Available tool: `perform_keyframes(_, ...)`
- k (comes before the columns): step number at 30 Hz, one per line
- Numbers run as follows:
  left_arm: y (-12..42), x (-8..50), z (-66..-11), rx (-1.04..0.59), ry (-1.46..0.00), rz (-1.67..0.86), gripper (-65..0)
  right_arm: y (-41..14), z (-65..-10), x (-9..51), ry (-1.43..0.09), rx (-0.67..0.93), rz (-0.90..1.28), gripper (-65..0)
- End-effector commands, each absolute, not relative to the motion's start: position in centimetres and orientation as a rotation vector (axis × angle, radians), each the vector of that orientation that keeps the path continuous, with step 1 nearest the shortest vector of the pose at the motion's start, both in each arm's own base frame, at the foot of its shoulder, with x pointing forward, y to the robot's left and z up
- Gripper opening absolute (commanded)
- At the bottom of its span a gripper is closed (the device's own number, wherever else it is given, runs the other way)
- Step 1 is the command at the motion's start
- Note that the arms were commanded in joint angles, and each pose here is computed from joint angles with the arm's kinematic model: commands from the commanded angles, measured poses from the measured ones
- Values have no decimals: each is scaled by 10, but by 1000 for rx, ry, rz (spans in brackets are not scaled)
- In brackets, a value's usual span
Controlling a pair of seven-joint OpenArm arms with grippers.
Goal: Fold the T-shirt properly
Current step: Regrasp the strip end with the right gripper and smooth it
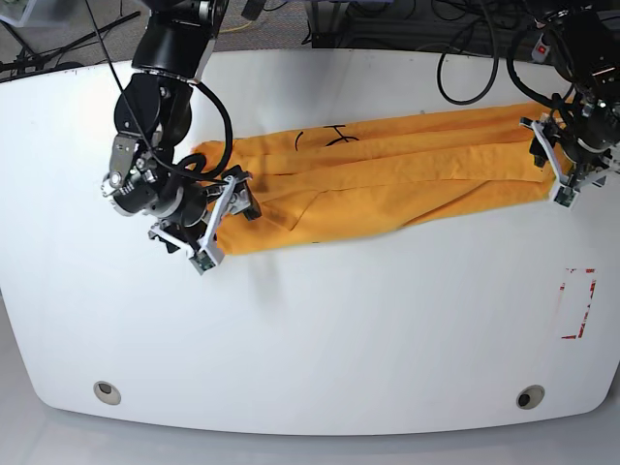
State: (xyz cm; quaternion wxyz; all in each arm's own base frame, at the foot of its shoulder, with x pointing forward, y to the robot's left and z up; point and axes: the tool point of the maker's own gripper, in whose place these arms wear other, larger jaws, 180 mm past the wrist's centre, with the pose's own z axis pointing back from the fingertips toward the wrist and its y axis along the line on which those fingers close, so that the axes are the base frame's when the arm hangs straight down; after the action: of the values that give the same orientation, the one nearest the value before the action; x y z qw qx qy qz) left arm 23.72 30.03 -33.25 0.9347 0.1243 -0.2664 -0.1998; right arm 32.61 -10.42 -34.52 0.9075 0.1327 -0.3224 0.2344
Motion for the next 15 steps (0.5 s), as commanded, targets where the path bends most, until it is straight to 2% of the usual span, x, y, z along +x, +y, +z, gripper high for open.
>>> perform_keyframes(1,304,239,-329,304,-553,-438,-324,-95,-348,334,-681,291,496,-170)
perform_keyframes(3,303,235,-334,311,-550,-461,-324,-91,-363,333,-657,309,491,-181)
perform_keyframes(9,299,227,-344,314,-563,-512,-321,-108,-414,325,-582,340,432,-335)
perform_keyframes(11,305,225,-353,334,-516,-538,-322,-123,-429,322,-564,345,400,-387)
perform_keyframes(15,306,224,-373,315,-438,-598,-324,-154,-441,312,-538,311,381,-436)
